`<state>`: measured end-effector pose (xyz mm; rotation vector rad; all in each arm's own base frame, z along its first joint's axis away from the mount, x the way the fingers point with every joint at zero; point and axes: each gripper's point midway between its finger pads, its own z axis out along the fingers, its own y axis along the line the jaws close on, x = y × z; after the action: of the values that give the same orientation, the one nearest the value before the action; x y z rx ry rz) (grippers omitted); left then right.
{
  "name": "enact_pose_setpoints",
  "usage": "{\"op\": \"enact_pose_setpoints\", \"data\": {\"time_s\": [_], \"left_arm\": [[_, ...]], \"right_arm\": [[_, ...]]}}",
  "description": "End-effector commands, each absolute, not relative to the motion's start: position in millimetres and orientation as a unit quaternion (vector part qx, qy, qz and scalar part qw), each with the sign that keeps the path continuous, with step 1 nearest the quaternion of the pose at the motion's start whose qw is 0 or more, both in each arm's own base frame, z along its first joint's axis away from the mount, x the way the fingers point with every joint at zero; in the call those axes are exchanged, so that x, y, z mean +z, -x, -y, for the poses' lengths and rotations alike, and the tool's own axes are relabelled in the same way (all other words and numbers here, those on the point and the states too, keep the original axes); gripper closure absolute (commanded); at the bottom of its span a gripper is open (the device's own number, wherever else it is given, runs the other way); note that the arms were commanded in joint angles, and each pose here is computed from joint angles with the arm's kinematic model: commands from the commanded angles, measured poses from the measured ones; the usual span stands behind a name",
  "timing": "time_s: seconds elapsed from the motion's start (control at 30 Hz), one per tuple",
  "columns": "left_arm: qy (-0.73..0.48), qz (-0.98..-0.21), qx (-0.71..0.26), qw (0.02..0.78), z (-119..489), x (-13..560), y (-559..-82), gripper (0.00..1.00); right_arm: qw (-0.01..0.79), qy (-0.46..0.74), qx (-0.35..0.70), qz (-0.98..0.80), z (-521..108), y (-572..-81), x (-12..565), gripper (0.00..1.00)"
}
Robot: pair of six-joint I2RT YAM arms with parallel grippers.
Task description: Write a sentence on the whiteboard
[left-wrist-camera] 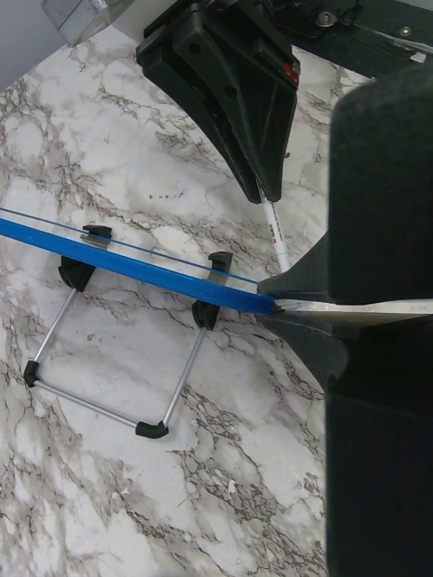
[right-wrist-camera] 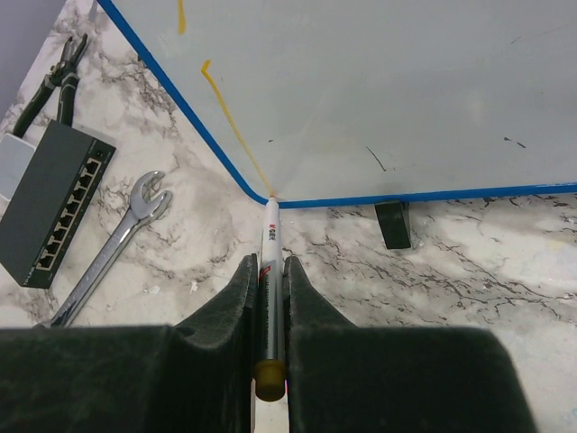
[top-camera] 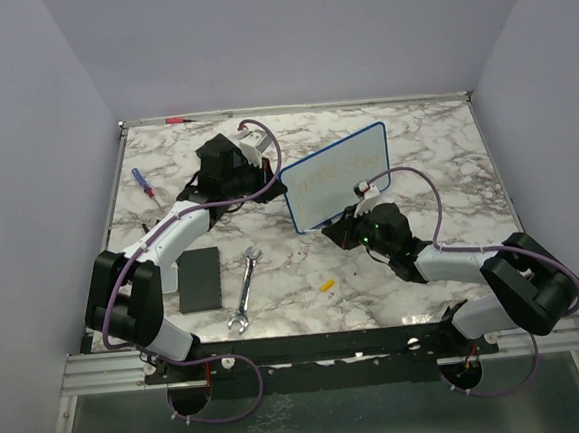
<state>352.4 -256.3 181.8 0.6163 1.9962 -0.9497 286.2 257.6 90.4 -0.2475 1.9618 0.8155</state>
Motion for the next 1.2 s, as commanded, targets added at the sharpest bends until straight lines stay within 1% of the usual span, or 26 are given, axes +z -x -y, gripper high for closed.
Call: {"op": "enact_pose_setpoints", "data": {"time_s": [0.0,0.37,0.57,0.83,1.17], "left_arm": [[-0.246,-0.804,-0.377,0.389,258.6,174.5,-344.8,1.0],[-0.246,-0.803,-0.377,0.39,258.6,175.5,-344.6,1.0],[-0.246,-0.803,-0.378,0.39,258.7,175.4,-344.6,1.0],[-0.246,-0.803,-0.378,0.389,258.8,175.0,-344.5,1.0],[-0.246,-0.803,-0.377,0.39,258.4,175.8,-344.2,1.0]], "right_arm": [[0.51,0.082,0.315,-0.796,-251.5,-299.5,99.6,0.99],[0.551,0.063,0.326,-0.766,-248.8,-306.6,136.4,0.99],[0.562,0.054,0.321,-0.761,-244.6,-308.3,143.8,0.99],[0.551,0.041,0.291,-0.781,-233.5,-308.4,123.7,0.99],[0.517,0.037,0.279,-0.808,-229.6,-300.0,87.8,0.99]]}}
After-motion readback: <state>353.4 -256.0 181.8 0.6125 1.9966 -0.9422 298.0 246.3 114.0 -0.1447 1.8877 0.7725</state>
